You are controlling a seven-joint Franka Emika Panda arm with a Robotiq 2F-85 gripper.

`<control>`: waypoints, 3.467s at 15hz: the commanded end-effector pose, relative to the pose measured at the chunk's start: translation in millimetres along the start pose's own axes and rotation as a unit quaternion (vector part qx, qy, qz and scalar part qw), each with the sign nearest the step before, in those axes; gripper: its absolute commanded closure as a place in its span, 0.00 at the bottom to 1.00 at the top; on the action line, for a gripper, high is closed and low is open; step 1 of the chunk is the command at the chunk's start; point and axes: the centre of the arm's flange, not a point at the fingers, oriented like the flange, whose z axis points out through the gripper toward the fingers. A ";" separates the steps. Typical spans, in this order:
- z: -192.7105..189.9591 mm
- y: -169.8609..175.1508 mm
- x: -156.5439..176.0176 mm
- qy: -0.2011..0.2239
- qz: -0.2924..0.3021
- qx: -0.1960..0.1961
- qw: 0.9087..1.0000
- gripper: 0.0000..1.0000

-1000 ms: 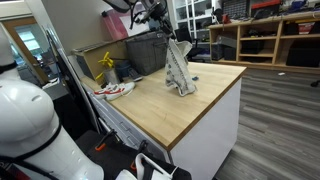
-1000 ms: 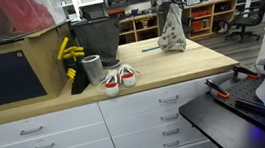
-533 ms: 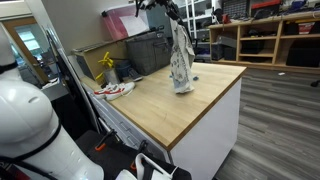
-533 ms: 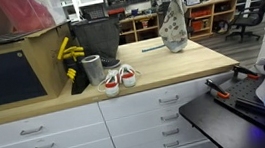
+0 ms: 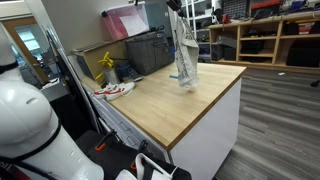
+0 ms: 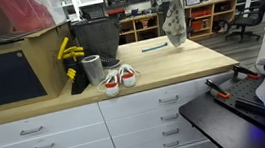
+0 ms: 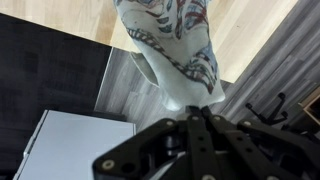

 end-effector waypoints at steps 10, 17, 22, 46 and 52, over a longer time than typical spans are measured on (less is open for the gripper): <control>-19.0 0.4 22.1 -0.011 -0.015 -0.028 0.999 0.99; -32.5 -5.8 9.0 0.030 -0.031 0.002 0.999 0.99; -52.9 -22.1 21.1 0.146 -0.020 0.069 0.987 0.99; -65.6 -21.3 -25.9 0.181 -0.104 0.105 0.972 0.99; -74.1 -13.4 -46.3 0.078 -0.154 0.089 0.981 0.99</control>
